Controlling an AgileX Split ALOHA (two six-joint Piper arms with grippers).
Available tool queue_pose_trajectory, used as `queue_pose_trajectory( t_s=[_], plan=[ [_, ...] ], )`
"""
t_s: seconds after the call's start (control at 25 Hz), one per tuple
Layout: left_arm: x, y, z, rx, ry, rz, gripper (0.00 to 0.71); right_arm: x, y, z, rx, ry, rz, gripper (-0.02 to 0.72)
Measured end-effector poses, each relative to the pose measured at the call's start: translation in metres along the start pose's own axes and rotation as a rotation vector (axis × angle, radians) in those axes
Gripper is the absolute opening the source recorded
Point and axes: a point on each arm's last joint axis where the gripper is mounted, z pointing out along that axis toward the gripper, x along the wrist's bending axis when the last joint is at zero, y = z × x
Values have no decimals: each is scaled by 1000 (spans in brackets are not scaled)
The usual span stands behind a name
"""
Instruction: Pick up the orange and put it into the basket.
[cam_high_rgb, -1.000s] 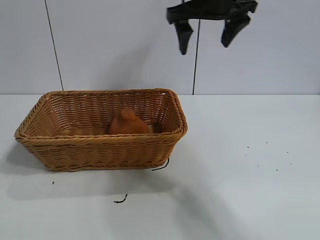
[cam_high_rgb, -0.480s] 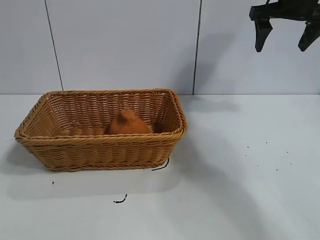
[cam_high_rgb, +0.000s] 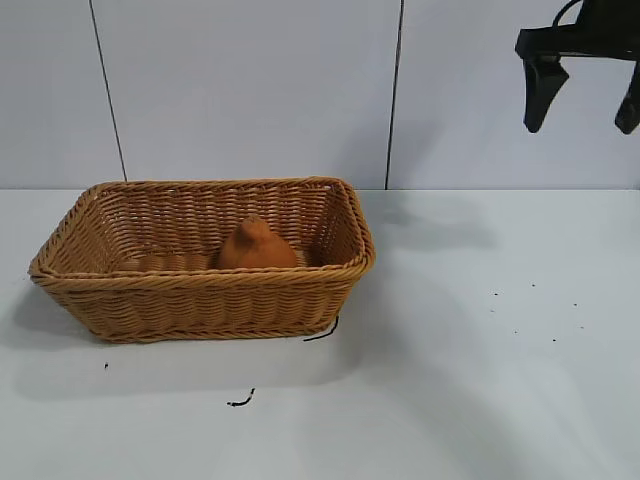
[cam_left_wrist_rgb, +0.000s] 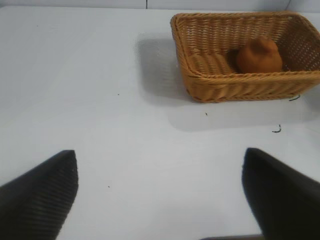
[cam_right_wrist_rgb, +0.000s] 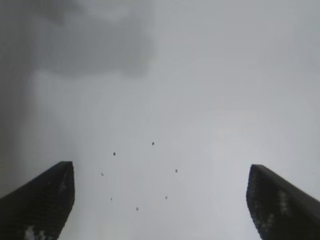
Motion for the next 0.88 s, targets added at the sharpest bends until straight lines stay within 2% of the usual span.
queue_pose_trajectory(
  t_s=[0.08,0.12,0.4,0.64,0.88],
  plan=[
    [0,0,0,0,0,0,639,0,-14,-8,-8,0,-1,667],
    [0,0,0,0,0,0,639,-1,-45,-15,-2,0,-3,667],
    [0,0,0,0,0,0,639,-5,-145,-39,-85,3,-5,667],
    [0,0,0,0,0,0,639,-8,-213,-36,-264,5,-43,667],
    [0,0,0,0,0,0,639,-10,-265,-27,-508,1,-77,667]
  ],
)
